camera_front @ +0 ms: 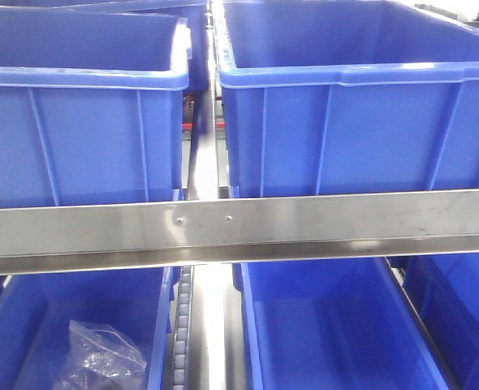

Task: Place green plate on second shelf with right arm
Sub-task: 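Open the right gripper and raise it out of the bin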

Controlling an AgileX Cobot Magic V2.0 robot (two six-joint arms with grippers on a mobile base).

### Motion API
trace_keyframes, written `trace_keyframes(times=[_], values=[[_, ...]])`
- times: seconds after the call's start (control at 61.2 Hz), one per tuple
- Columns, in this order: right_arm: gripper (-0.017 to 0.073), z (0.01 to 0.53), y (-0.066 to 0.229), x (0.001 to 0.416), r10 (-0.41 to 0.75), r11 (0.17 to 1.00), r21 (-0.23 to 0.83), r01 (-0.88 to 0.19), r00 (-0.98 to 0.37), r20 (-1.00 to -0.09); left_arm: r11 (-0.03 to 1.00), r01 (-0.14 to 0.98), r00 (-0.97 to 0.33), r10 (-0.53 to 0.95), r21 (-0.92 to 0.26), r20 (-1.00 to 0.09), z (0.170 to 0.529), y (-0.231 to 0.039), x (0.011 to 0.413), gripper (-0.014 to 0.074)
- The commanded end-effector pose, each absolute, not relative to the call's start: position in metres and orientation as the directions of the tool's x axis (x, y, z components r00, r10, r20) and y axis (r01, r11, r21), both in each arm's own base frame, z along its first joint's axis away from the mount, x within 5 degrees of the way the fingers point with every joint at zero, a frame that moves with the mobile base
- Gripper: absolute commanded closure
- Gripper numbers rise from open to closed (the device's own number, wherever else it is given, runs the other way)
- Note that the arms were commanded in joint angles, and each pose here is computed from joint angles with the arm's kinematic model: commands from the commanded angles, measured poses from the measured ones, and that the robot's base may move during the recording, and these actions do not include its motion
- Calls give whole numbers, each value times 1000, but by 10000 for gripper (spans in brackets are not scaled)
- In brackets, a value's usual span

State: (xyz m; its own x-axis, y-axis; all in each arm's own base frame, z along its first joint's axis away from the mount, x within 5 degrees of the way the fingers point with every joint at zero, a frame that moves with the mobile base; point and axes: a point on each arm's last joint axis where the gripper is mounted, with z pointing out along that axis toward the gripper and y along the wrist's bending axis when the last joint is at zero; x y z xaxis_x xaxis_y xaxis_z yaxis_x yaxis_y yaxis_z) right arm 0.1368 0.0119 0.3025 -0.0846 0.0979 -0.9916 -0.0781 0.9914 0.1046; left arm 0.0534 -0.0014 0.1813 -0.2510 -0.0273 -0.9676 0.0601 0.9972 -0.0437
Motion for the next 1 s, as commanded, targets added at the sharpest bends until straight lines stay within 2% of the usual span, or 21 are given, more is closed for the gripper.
trace_keyframes(times=[0.0, 0.245, 0.457, 0.98], values=[[505, 318, 11, 133, 100, 992, 97, -86, 26, -995, 996, 82, -195, -26, -42, -980, 178, -3, 54, 470], [505, 274, 8, 96, 100, 992, 96, -87, 39, -994, 996, 82, -195, -26, -42, -980, 178, -3, 54, 470], [505, 232, 5, 59, 108, 991, 95, -97, 146, -983, 996, 82, -195, -26, -42, -980, 178, -3, 54, 470], [505, 214, 4, 54, 110, 991, 96, -97, 150, -983, 996, 82, -195, -26, -42, -980, 178, -3, 54, 470]])
